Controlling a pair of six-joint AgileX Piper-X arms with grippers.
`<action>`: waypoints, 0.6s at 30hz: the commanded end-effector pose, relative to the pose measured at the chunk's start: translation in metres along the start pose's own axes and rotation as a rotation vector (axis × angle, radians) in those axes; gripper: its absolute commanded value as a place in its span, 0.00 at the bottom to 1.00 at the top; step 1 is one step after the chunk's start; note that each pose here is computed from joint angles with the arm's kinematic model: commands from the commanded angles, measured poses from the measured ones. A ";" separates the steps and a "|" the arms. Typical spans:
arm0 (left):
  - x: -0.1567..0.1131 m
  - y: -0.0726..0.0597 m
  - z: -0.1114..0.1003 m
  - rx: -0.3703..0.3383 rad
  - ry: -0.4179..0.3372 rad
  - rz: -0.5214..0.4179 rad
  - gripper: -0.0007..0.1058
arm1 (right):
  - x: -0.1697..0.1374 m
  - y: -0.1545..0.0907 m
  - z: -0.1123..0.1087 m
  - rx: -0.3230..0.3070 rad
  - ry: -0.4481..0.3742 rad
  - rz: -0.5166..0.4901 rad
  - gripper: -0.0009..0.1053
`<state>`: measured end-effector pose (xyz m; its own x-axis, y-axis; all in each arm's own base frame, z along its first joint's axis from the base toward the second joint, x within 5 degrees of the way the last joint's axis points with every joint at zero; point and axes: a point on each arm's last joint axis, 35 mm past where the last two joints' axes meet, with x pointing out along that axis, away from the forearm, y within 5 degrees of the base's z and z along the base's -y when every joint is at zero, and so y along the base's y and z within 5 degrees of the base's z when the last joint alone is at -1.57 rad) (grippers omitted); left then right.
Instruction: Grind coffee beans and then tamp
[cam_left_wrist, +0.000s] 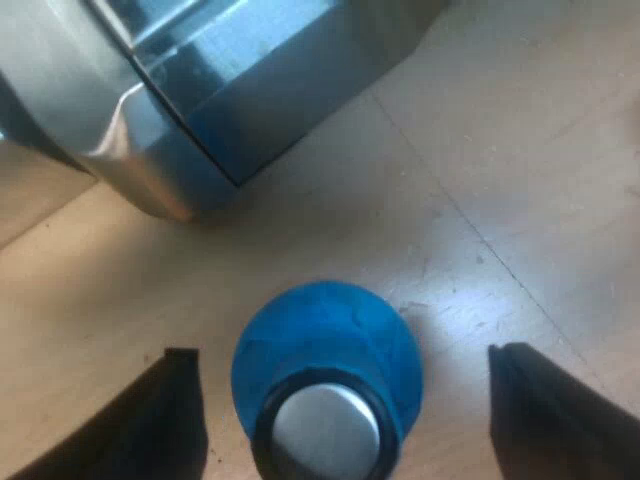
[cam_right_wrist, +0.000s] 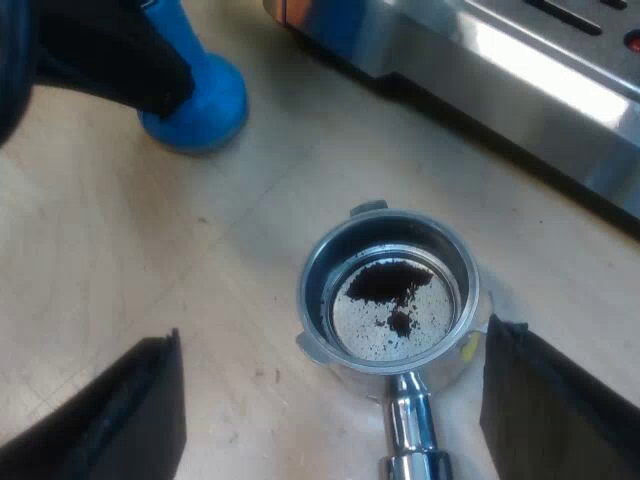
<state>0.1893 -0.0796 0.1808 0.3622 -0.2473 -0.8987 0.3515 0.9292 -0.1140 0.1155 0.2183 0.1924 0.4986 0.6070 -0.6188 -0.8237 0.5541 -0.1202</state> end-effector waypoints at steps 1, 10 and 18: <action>0.000 0.001 0.001 -0.009 -0.004 0.011 0.69 | 0.000 -0.001 0.003 -0.009 -0.008 -0.001 0.61; -0.028 -0.002 0.005 -0.010 -0.029 0.015 0.78 | -0.001 0.003 0.002 -0.011 -0.001 0.110 0.61; -0.099 -0.009 0.005 -0.026 -0.272 -0.008 0.78 | -0.021 -0.001 0.026 -0.089 0.060 0.114 0.61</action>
<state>0.1604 -0.0679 0.2607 0.5473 -0.3170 -0.7746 0.3529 0.9266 -0.1299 0.1122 0.2198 0.2099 0.3819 0.6066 -0.6973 -0.8864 0.4541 -0.0904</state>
